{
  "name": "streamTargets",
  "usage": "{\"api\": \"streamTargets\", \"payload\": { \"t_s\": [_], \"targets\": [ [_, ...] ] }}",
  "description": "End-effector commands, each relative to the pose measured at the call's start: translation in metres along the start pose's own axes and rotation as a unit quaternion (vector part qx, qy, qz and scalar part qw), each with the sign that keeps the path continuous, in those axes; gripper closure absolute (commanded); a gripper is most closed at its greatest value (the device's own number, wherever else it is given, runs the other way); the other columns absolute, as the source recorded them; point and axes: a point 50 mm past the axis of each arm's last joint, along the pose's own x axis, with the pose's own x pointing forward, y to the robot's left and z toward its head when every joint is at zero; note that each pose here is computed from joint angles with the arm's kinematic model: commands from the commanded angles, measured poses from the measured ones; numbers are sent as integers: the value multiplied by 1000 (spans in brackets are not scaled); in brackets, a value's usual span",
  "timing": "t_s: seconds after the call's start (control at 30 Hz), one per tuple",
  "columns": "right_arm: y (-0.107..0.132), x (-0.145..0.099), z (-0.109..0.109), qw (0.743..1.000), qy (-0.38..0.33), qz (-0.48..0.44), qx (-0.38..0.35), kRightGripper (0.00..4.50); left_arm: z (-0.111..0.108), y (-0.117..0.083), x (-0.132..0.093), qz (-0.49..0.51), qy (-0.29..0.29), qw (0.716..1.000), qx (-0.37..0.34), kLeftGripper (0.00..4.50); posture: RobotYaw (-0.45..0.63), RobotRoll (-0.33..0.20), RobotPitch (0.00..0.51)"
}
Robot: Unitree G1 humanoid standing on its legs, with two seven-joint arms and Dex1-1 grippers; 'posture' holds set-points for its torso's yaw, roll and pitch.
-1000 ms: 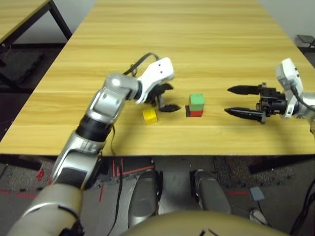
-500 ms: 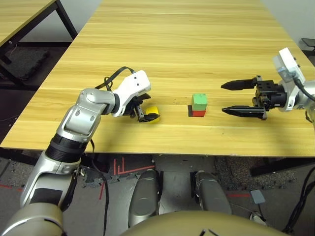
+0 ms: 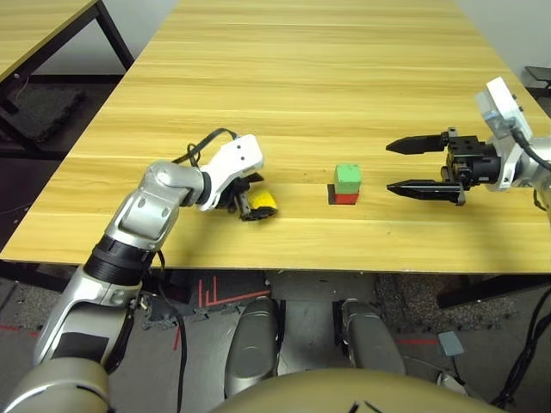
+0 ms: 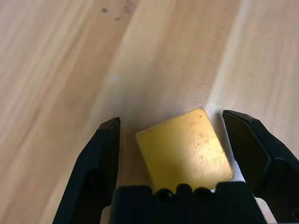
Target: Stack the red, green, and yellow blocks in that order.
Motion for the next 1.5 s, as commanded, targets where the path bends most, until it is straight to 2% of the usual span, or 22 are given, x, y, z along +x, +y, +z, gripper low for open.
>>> {"api": "streamTargets", "payload": {
  "t_s": [0.03, 0.13, 0.23, 0.4, 0.43, 0.53, 0.8, 0.97, 1.13, 1.3, 1.5],
  "targets": [
    [1, 0, -1, 1000, 0, 0, 0, 0, 1, 0, 0, 1, 0, 1000, -5, 25, 162, -141, 85],
    [1, 0, -1, 1000, -1, -2, 1, 0, 2, 1, -1, 7, -2, 1000, -12, 74, 163, -141, 85],
    [0, 0, -1, 1000, -2, -4, 1, 0, 3, 2, -1, 16, -5, 1000, -12, 628, 164, -139, 85],
    [-2, 0, -4, 1000, -5, -11, 3, 0, 2, -1, -3, 14, 4, 999, -32, 2341, 165, -137, 85],
    [-2, 0, -4, 1000, -6, -12, 3, 0, 3, -2, -4, 12, 3, 999, -32, 2466, 163, -136, 85],
    [-2, -3, -6, 1000, -4, -14, 3, 0, 16, -4, -7, 11, -11, 1000, -21, 2461, 158, -134, 86],
    [-1, -11, -11, 1000, 5, -31, 3, 0, 90, -5, -6, -35, -71, 996, 45, 2461, 136, -121, 86],
    [2, -15, -16, 999, 4, -45, 7, 0, 128, 3, 14, -77, -79, 989, 100, 2461, 101, -109, 88],
    [6, -18, -21, 998, 2, -58, 13, 0, 150, 10, 33, -106, -74, 982, 135, 2461, 68, -102, 89],
    [10, -22, -25, 997, 2, -69, 18, 0, 172, 6, 44, -135, -79, 976, 151, 2461, 41, -95, 91],
    [13, -25, -29, 997, 1, -77, 21, 0, 181, -1, 55, -156, -75, 972, 160, 2461, 23, -88, 94]
  ]
}}
